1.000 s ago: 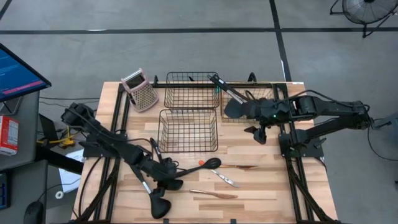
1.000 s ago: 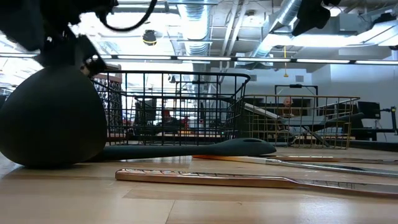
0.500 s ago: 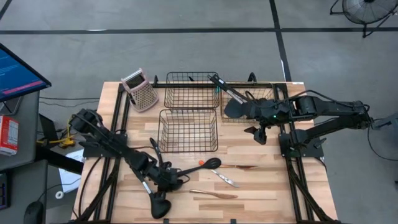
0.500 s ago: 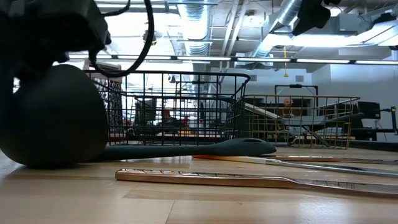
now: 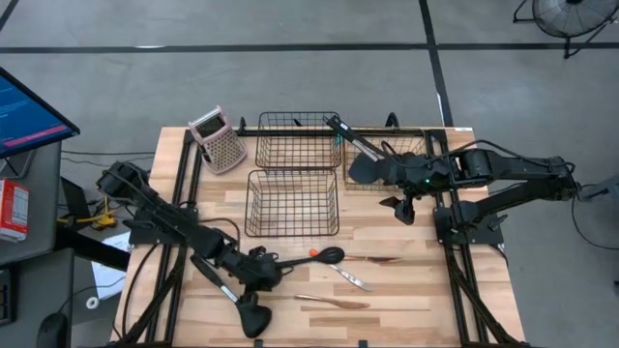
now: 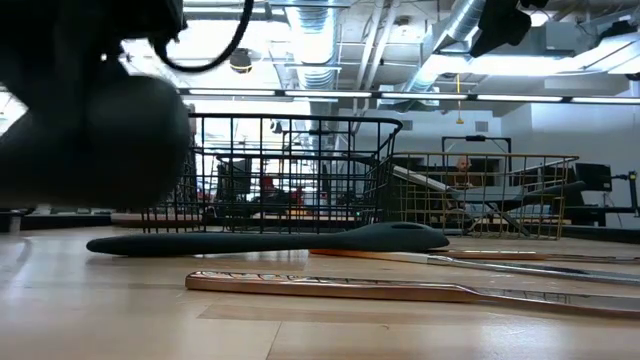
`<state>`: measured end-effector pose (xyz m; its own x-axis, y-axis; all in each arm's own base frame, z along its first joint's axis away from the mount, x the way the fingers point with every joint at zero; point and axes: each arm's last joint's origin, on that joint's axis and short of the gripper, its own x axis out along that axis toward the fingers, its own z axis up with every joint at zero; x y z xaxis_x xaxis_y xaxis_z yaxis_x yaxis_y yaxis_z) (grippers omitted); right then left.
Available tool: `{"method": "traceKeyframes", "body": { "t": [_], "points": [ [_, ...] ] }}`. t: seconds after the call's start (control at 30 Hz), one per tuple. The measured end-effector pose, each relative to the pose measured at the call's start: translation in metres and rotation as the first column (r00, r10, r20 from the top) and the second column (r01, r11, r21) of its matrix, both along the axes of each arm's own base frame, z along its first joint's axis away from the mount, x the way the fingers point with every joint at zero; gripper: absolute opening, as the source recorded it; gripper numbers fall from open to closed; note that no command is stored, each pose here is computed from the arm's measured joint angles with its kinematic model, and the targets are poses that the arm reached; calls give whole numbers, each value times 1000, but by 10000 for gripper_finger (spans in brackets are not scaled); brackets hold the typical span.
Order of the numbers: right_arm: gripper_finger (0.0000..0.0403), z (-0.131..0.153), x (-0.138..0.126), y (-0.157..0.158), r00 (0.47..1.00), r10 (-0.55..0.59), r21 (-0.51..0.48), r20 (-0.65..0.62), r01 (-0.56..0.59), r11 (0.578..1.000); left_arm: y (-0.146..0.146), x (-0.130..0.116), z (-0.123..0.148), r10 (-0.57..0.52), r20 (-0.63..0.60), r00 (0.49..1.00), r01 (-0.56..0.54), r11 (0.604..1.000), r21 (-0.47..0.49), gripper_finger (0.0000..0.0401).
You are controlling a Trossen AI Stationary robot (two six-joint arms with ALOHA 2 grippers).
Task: Pick & Place Kitchen Items
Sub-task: Put the serving spoon into the top left wire basket
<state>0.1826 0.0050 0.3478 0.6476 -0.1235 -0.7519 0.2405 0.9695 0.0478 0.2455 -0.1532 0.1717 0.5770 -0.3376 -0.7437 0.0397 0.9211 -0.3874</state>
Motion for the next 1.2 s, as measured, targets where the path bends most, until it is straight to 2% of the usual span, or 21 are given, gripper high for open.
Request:
{"method": "traceKeyframes", "body": {
  "t": [0.17, 0.27, 0.37, 0.47, 0.6, 0.77, 0.93, 1.07, 1.17, 1.2],
  "points": [
    [285, 0, 0, 0, 1000, 0, 0, 3, 0, 1000, 7, -7, 33, 58, 131, 990, -51, 997, -49, 8],
    [285, 1, 1, 0, 1000, 0, 1, 10, 0, 1000, 16, -13, 58, 137, 204, 969, -111, 985, -134, 8],
    [285, 2, 2, 0, 1000, 0, 1, 28, 0, 1000, 29, -21, 84, 265, 262, 928, -201, 948, -248, 8],
    [285, 5, 5, 0, 997, 0, 4, 76, -1, 1000, 43, -33, 110, 376, 347, 859, -261, 905, -336, 8],
    [285, 11, 11, 1, 987, 2, 6, 162, -3, 1000, 62, -51, 141, 532, 461, 710, -350, 835, -425, 8],
    [285, 23, 20, 1, 949, 0, 14, 314, -4, 1000, 85, -72, 171, 704, 556, 442, -470, 710, -524, 8],
    [285, 40, 29, 1, 869, 9, 5, 495, -14, 1000, 101, -81, 194, 793, 585, 171, -509, 579, -636, 8],
    [285, 48, 39, 0, 809, 5, 3, 588, -8, 1000, 109, -81, 207, 839, 544, 23, -444, 496, -746, 8],
    [285, 53, 51, -2, 758, -6, 7, 653, 2, 1000, 113, -76, 212, 848, 528, -50, -408, 466, -786, 8],
    [285, 51, 56, -3, 756, -10, 7, 655, 8, 1000, 115, -74, 212, 847, 528, -70, -406, 459, -790, 8]
  ]
}}
